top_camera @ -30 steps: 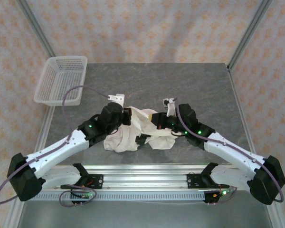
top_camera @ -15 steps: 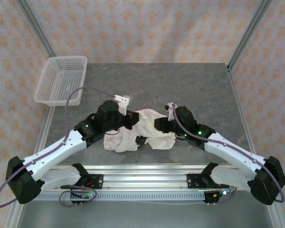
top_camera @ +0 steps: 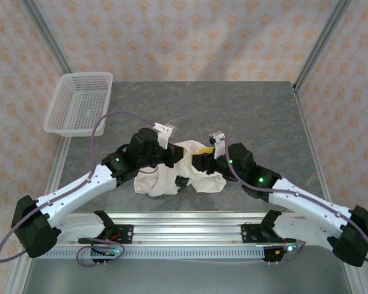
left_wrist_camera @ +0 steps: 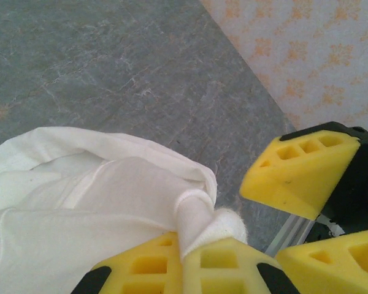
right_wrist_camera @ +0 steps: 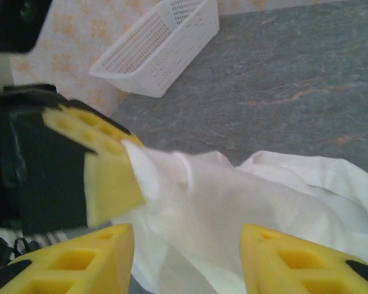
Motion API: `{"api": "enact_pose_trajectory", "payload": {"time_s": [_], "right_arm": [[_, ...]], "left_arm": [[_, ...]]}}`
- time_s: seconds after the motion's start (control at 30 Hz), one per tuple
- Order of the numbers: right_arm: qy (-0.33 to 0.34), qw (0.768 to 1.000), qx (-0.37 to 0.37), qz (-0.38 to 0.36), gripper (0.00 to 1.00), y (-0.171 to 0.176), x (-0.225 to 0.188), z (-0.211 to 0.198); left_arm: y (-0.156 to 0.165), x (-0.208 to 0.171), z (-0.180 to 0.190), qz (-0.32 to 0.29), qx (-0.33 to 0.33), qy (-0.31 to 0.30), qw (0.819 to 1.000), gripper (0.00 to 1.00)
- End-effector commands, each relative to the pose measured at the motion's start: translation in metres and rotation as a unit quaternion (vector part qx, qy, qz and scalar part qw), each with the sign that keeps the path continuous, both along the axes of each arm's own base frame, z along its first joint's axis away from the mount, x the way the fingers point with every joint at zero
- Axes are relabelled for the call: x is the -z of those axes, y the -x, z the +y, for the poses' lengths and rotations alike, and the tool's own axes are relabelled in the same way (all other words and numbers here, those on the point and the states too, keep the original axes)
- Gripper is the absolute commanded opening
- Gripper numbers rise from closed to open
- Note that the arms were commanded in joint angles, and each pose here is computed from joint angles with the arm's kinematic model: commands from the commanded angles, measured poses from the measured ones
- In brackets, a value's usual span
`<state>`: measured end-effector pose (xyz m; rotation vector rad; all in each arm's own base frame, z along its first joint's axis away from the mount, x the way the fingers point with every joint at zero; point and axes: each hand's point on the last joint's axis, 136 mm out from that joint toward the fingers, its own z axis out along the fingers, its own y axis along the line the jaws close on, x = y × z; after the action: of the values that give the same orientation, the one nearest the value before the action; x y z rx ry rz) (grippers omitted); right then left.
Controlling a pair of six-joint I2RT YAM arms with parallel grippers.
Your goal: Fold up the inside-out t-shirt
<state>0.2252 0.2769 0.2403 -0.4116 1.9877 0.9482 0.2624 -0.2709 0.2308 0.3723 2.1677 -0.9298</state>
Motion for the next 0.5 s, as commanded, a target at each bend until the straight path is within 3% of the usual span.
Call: {"api": "enact_pose_trajectory", "payload": {"time_s": [0.0,0.17,0.37,0.47], "right_arm": [[-0.081,0.996,-0.011,0.028,0.43,-0.003,-0.035,0.021],[-0.083,0.994,-0.03,0.063,0.34,0.0,-0.026,0.032],[-0.042,0.997,0.002,0.065,0.01,-0.006,-0.008,0.021],[-0.027,0.998,0.029,0.056,0.0,-0.011,-0.009,0.009]], "left_arm": [[-0.007,-0.021,-0.002,-0.022,-0.001,0.02,1.0,0.0],[-0.008,-0.022,-0.001,-0.024,-0.005,0.018,1.0,0.0],[-0.009,-0.025,0.002,-0.03,-0.013,0.021,0.999,0.0],[-0.008,-0.027,0.009,-0.042,-0.026,0.016,0.999,0.12]]}}
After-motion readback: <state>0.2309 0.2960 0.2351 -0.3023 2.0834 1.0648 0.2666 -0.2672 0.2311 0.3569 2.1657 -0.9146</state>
